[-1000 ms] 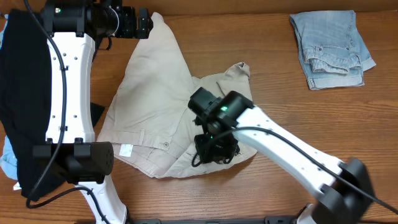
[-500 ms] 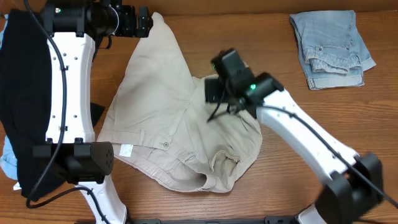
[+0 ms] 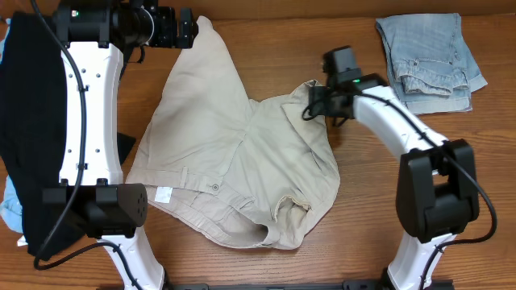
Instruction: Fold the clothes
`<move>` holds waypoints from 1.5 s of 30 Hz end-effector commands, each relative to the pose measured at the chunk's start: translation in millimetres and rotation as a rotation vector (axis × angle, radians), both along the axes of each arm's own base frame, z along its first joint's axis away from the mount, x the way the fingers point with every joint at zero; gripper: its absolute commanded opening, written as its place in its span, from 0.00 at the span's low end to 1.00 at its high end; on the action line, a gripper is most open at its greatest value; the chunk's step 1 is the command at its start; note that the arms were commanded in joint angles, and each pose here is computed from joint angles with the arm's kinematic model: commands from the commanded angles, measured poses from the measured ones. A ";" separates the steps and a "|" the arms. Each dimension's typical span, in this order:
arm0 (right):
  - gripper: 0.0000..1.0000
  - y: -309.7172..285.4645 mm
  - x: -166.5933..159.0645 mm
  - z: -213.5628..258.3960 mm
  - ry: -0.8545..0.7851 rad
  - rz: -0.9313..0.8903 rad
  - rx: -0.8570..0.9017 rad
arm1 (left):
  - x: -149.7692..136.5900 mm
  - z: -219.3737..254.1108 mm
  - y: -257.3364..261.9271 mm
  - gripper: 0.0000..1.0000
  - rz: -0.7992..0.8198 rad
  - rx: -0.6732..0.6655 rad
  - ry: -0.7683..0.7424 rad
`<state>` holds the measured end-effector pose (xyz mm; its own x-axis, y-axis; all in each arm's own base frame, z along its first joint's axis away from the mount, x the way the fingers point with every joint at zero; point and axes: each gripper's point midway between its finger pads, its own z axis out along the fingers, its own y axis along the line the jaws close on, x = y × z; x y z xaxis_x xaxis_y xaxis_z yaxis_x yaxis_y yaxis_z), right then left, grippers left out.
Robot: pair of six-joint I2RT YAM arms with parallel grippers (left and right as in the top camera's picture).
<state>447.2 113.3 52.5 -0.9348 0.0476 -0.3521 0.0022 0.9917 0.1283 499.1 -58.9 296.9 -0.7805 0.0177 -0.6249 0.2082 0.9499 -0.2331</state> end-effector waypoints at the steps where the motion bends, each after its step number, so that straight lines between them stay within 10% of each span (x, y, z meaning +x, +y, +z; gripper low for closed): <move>1: 0.73 12.3 -12.3 -12.1 0.073 0.145 0.144 | 1.2 -7.1 -3.1 1.00 -0.021 0.018 0.008; 10: 0.70 23.2 -24.6 -32.2 0.142 0.229 0.244 | 1.0 -7.3 -3.1 1.00 -0.022 0.018 0.009; 20: 0.04 4.0 -8.5 -14.7 0.103 0.163 0.255 | -0.4 -8.3 -2.9 1.00 -0.021 0.018 0.017; 32: 0.04 -80.8 -21.8 99.5 0.033 -0.077 0.281 | -1.2 -8.8 -3.1 1.00 -0.022 0.018 0.020; 45: 0.04 -155.5 -116.6 40.9 0.403 -0.427 0.025 | -3.4 -11.2 -3.5 1.00 -0.023 0.018 0.033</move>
